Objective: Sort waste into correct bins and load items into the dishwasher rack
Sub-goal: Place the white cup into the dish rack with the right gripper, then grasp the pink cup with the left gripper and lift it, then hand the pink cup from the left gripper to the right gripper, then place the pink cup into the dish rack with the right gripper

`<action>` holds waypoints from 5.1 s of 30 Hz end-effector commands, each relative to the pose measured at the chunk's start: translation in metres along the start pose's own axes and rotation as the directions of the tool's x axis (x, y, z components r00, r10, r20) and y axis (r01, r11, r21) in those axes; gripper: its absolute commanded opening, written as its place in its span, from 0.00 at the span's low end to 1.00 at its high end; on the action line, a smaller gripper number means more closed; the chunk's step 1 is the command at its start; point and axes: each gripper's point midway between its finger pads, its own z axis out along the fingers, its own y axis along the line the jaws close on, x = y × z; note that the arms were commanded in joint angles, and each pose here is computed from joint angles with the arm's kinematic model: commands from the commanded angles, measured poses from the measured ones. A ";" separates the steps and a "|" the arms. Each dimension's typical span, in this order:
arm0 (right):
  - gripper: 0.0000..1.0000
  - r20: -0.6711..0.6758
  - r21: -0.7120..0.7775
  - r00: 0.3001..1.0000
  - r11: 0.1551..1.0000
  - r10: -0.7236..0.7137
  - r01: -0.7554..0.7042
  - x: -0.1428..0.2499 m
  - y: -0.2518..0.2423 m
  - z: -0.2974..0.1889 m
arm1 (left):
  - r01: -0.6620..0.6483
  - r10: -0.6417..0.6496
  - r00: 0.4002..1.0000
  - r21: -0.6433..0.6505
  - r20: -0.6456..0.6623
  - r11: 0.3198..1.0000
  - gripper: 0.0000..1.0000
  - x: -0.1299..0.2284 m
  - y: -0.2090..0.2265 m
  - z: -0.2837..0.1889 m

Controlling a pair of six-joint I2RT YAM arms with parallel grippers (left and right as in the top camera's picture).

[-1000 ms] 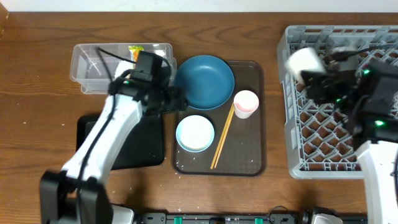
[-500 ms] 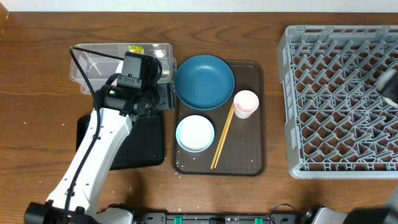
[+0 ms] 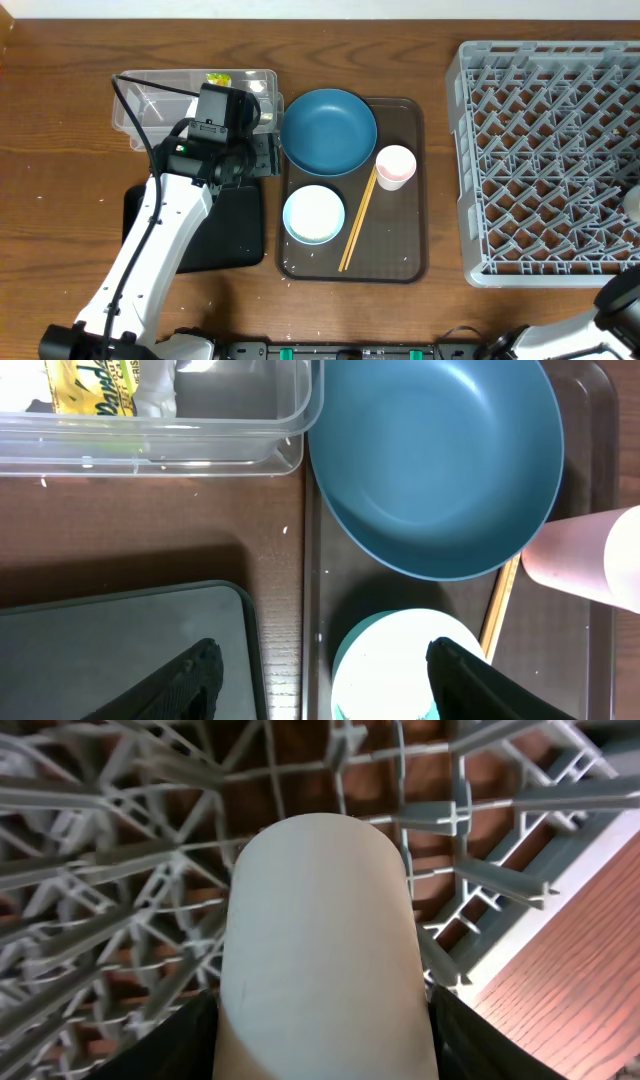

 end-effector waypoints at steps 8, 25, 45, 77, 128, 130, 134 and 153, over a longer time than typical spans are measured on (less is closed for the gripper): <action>0.99 -0.014 -0.061 0.999 0.997 0.037 -0.038 -0.004 0.004 0.001 | -0.018 0.018 0.999 -0.002 0.031 1.000 0.73 -0.008 -0.001 -0.005; 0.99 0.230 -0.466 0.947 0.828 -0.226 0.311 0.018 0.115 -0.109 | -0.132 0.093 0.968 0.160 0.232 0.978 0.73 -0.054 -0.052 -0.008; 0.99 0.265 -0.380 0.813 0.719 -0.518 0.582 0.079 0.203 -0.113 | -0.390 0.370 0.921 0.317 0.125 0.864 0.72 0.026 -0.191 0.122; 0.99 0.707 -0.640 0.399 -0.287 -0.584 0.713 0.208 0.282 -0.184 | 0.265 -0.145 0.964 0.792 -0.222 0.551 0.06 -0.055 -0.138 -0.010; 0.09 0.710 -0.488 0.225 -0.236 -0.667 0.840 0.271 0.358 -0.157 | 0.145 -0.096 0.989 0.648 -0.111 0.748 0.58 -0.039 -0.108 0.027; 0.01 0.611 -0.462 0.319 0.001 -0.724 0.887 0.233 0.347 -0.137 | 0.128 -0.093 0.991 0.517 -0.094 0.846 0.60 -0.031 -0.083 0.044; 0.01 0.495 -0.377 0.482 0.321 -0.722 0.869 0.165 0.311 -0.128 | 0.103 -0.077 0.993 0.342 -0.089 0.934 0.61 -0.017 -0.049 0.047; 0.01 0.225 0.009 0.927 0.952 -0.301 0.307 -0.016 0.094 -0.055 | 0.047 -0.052 0.993 0.054 0.101 0.997 0.67 -0.023 -0.001 -0.021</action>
